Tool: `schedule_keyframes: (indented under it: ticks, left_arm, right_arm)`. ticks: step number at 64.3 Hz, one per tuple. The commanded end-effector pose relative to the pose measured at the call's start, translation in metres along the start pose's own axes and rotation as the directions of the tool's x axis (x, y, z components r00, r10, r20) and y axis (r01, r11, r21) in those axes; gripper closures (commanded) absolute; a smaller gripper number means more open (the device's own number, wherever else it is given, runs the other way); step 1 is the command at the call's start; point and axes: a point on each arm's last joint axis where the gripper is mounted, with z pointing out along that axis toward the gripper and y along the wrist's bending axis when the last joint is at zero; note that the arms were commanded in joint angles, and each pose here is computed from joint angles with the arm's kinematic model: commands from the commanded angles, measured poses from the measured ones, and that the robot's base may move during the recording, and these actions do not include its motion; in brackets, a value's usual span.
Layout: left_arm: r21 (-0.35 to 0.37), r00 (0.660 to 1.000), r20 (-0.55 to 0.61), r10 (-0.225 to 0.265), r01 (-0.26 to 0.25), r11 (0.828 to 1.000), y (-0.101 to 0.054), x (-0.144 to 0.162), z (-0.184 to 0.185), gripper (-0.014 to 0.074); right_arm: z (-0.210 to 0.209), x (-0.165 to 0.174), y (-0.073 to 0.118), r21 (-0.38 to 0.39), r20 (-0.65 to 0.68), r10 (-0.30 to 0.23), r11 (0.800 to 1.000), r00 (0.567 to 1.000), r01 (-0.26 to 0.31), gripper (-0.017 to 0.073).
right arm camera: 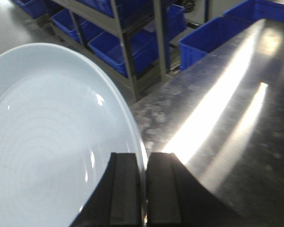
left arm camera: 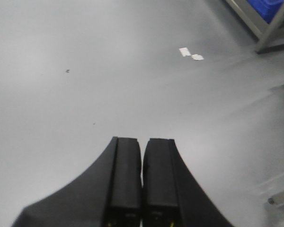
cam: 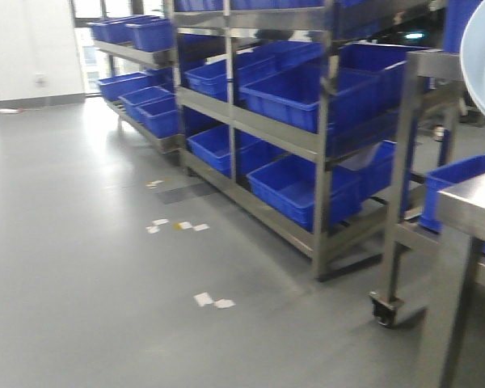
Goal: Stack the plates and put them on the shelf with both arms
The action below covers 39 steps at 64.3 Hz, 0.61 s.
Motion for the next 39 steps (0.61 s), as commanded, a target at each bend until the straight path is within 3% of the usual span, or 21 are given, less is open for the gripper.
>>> schedule_keyframes:
  ticks: [1, 39]
  left_arm:
    - [0.025, 0.997, 0.08, -0.007, 0.005, 1.0, -0.0026, -0.0127, -0.0046, 0.0496]
    - [0.025, 0.997, 0.08, -0.007, 0.005, 1.0, -0.0026, -0.0127, -0.0046, 0.0496]
  right_arm:
    - [-0.0047, -0.0167, 0.0029, -0.02, 0.118, -0.002, 1.0, 0.993, 0.005, 0.0508]
    - [-0.0047, -0.0167, 0.0029, -0.02, 0.118, -0.002, 1.0, 0.993, 0.005, 0.0508]
